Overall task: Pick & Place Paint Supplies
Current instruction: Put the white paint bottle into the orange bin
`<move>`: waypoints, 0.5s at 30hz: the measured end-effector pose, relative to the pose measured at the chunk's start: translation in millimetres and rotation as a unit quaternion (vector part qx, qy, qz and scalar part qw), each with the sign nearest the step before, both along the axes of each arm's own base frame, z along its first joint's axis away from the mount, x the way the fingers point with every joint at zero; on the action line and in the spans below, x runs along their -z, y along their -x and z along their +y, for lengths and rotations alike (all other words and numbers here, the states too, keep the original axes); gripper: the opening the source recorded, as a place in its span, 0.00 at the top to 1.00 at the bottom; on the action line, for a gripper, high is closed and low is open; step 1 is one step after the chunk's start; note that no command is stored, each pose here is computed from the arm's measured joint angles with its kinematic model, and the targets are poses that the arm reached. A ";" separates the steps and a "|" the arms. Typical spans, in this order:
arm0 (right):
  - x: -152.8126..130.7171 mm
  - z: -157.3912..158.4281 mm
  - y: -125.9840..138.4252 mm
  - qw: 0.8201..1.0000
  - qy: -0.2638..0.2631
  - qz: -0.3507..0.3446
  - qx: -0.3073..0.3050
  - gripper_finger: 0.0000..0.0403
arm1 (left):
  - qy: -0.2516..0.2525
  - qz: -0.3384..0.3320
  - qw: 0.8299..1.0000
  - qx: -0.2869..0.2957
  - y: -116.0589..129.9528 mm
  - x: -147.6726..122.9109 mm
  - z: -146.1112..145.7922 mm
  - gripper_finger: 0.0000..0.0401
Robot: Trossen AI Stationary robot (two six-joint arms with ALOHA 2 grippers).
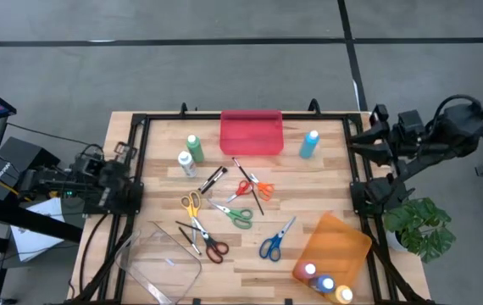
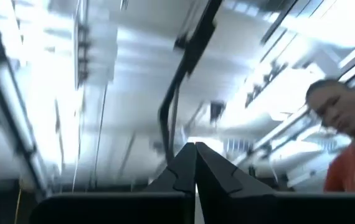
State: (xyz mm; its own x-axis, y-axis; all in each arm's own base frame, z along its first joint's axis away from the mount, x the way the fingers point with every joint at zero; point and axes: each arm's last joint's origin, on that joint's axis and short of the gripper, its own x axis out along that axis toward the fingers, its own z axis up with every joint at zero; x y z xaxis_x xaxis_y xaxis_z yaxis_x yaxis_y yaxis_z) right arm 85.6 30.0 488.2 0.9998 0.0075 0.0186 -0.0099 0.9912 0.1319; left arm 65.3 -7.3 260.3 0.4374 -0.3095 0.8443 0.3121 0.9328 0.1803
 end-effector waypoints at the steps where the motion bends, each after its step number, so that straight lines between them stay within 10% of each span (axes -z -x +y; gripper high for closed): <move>1: 3.9 -0.3 0.6 1.000 -0.003 -0.006 0.000 0.81 | -0.001 -0.019 1.000 0.000 3.2 -1.6 -0.1 1.00; 15: 14.5 -2.0 3.6 0.998 -0.038 -0.046 -0.001 0.83 | 0.066 0.001 0.996 0.062 -3.0 -21.3 1.9 1.00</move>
State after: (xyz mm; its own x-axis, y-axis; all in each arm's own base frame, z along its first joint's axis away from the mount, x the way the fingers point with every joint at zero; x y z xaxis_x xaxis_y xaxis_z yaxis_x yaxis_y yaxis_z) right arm 82.0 28.1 473.7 0.9937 0.0038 0.1116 -0.0267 0.9784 0.2050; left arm 68.3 -5.4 281.6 0.4035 -0.2479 0.8807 0.4272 0.9023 0.0582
